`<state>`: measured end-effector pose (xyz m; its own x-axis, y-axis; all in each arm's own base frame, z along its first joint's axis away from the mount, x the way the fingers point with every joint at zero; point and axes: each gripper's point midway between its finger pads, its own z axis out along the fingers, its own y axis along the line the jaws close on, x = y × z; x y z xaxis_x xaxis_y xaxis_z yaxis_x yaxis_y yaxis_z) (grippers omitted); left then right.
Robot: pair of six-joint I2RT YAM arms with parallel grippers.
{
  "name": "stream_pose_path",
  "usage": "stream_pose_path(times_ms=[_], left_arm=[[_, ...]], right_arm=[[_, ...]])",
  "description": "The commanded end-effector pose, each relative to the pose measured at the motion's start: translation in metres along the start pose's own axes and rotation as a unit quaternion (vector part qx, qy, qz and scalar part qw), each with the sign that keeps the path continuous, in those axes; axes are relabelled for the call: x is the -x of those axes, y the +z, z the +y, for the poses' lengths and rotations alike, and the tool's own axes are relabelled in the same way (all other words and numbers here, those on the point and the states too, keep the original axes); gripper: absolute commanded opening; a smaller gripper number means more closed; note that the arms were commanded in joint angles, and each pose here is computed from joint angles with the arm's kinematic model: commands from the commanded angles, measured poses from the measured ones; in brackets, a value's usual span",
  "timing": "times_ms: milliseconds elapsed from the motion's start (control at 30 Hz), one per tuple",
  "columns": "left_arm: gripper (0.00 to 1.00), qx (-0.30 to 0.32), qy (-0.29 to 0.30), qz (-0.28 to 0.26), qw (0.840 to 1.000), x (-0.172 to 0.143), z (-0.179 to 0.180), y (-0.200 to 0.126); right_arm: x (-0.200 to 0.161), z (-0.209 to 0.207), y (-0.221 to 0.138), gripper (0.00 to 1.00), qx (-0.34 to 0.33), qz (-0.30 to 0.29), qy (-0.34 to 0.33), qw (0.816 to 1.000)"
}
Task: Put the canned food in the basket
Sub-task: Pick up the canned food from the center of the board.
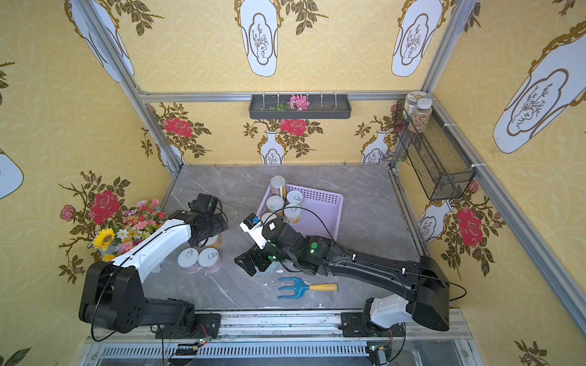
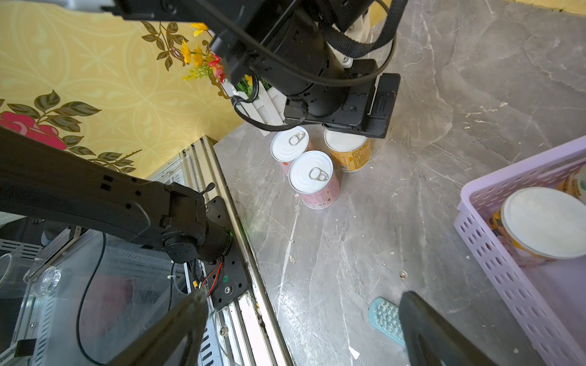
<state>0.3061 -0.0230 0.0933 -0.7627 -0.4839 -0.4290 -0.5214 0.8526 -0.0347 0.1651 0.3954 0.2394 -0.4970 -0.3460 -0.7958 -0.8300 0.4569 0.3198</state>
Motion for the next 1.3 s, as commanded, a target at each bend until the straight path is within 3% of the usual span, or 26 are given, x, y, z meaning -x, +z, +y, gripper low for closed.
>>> stream_pose_path(times_ms=[0, 533, 1267], left_arm=[[1.00, 0.005, 0.016, 0.012, 1.000, -0.001, 0.003, 0.004], [0.92, 0.024, 0.013, 0.059, 0.998, -0.023, 0.015, 0.027], [0.82, 0.044, 0.030, 0.060, 0.997, -0.019, 0.020, 0.042]], right_arm=[[0.000, -0.005, -0.002, 0.97, -0.014, -0.005, -0.004, 1.000], [0.000, -0.006, -0.001, 0.97, -0.014, -0.005, 0.002, 1.000], [-0.002, -0.005, 0.003, 0.97, -0.006, -0.001, 0.011, 1.000]])
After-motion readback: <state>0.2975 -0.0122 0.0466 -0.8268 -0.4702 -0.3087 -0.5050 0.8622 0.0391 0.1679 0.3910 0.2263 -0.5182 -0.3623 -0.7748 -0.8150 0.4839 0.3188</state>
